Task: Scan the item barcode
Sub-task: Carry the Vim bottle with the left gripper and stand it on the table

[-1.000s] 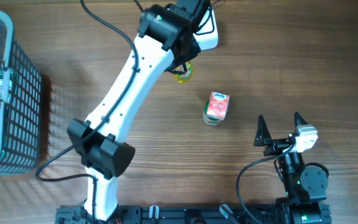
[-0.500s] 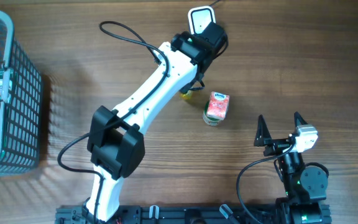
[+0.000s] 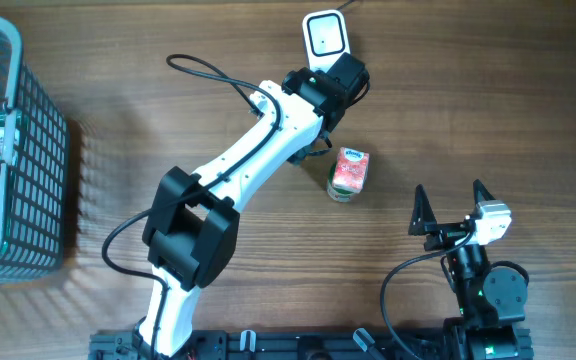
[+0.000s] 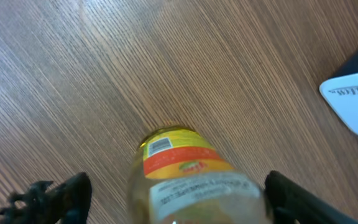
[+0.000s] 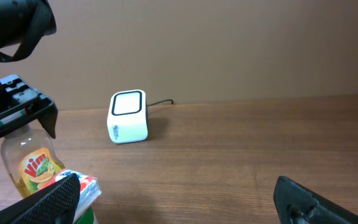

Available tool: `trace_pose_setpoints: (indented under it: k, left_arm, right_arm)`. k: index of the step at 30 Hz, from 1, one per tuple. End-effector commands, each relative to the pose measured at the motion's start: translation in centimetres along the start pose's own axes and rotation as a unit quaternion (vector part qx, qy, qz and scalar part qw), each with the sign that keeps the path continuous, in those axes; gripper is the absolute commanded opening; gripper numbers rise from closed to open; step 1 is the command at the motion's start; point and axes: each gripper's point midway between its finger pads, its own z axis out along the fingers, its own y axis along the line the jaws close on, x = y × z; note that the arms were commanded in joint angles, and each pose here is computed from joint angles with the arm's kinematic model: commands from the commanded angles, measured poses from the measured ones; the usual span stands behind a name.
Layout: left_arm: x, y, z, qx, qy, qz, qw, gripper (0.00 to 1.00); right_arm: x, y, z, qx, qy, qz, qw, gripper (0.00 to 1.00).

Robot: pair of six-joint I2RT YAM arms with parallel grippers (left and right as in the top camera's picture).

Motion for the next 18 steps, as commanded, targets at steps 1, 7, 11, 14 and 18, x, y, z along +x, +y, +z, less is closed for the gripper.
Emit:
trace_pose_setpoints:
  k: [1,7,11,14,18]
  left_arm:
    - [-0.4,-0.2,-0.1,0.006,-0.012,0.043,0.999,0.96]
    - [-2.4,-2.7,-3.5,0.068,-0.041,0.117,0.99,1.0]
    - [-6.5,-4.3,-8.2,0.113,-0.097,0.186,0.971,1.0]
    - [-12.0,-4.8,-12.5,0.144,-0.141,0.231,0.952,1.0]
    - [-21.6,-1.7,-17.7,0.131,-0.221,0.238,0.937,1.0]
  right_arm:
    - [-0.1,-0.1,0.0,0.003,-0.002,0.003,1.0,1.0]
    - [-0.1,-0.1,0.0,0.003,-0.002,0.003,1.0,1.0]
    - [-0.1,-0.1,0.0,0.003,-0.002,0.003,1.0,1.0]
    - [-0.1,-0.1,0.0,0.003,-0.002,0.003,1.0,1.0]
    - [-0.1,-0.1,0.0,0.003,-0.002,0.003,1.0,1.0]
